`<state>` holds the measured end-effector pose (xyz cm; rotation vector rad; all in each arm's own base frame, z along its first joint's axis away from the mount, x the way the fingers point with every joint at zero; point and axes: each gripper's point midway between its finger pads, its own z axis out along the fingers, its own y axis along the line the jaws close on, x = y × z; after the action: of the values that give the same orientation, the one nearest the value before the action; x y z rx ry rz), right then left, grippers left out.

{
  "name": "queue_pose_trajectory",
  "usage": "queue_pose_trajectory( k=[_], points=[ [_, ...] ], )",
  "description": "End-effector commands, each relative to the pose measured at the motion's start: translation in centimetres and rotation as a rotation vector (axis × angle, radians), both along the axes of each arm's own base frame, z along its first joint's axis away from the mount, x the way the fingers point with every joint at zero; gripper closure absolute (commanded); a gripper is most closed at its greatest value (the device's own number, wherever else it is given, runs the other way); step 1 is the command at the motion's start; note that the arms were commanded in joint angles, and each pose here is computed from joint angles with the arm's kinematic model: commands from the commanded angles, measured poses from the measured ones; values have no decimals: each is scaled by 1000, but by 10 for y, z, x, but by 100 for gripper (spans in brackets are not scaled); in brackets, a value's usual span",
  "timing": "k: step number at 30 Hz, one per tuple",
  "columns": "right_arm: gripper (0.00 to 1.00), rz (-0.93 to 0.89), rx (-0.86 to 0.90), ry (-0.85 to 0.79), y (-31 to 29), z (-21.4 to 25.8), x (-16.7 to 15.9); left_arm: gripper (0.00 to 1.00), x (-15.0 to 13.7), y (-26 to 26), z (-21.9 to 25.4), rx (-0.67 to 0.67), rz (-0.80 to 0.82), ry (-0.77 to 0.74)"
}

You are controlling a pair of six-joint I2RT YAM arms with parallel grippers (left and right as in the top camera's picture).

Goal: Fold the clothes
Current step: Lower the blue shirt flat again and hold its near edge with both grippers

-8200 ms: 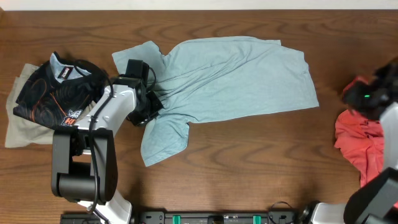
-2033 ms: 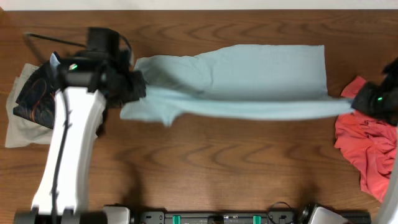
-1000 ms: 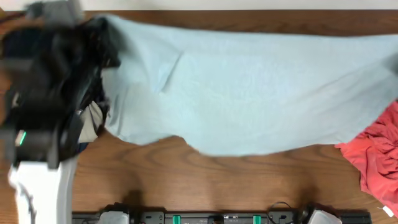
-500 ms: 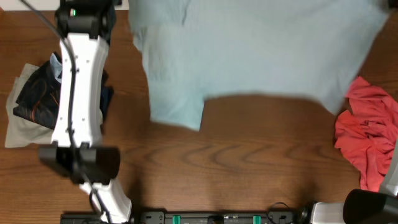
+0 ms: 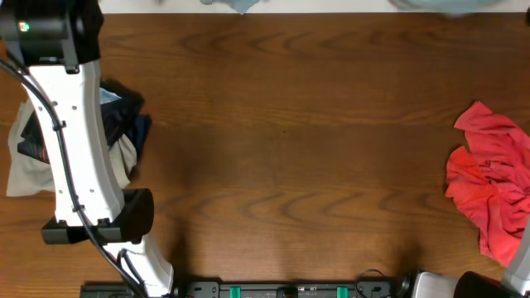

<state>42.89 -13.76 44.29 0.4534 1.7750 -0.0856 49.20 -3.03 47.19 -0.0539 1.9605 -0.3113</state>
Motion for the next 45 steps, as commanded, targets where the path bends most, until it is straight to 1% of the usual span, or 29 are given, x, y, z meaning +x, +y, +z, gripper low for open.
queue_pose_trajectory(
  k=[1,5,8,12,18,22,24,26,28,30,37,45],
  points=[
    [99,-92,-7,210,-15,-48,-16,94,-7,2,-72,-2,12,270],
    [98,-143,47,547,-17,-123,-51,94,-44,-5,-152,2,-3,629],
    [99,-136,90,735,-11,-164,-72,94,-74,-9,-203,7,-13,875],
    [99,-119,143,944,-2,-214,-97,94,-110,-14,-258,15,-20,1143],
    [99,-108,201,1167,11,-284,-137,94,-156,-24,-318,28,-25,1423],
    [99,-127,251,1296,19,-322,-170,94,-188,-32,-346,62,-48,1566],
    [99,-140,271,1334,20,-332,-181,94,-202,-35,-356,81,-56,1614],
    [99,-167,289,1370,19,-341,-194,94,-217,-31,-365,136,-50,1660],
    [99,-186,296,1399,17,-348,-204,94,-229,-26,-370,177,-41,1683],
    [99,-202,311,1413,15,-351,-210,94,-238,-23,-374,187,-30,1690],
    [99,-247,350,1409,7,-352,-218,94,-258,-13,-372,142,35,1617],
    [99,-254,366,1430,9,-351,-223,94,-282,-11,-347,120,59,1533]
  ],
)
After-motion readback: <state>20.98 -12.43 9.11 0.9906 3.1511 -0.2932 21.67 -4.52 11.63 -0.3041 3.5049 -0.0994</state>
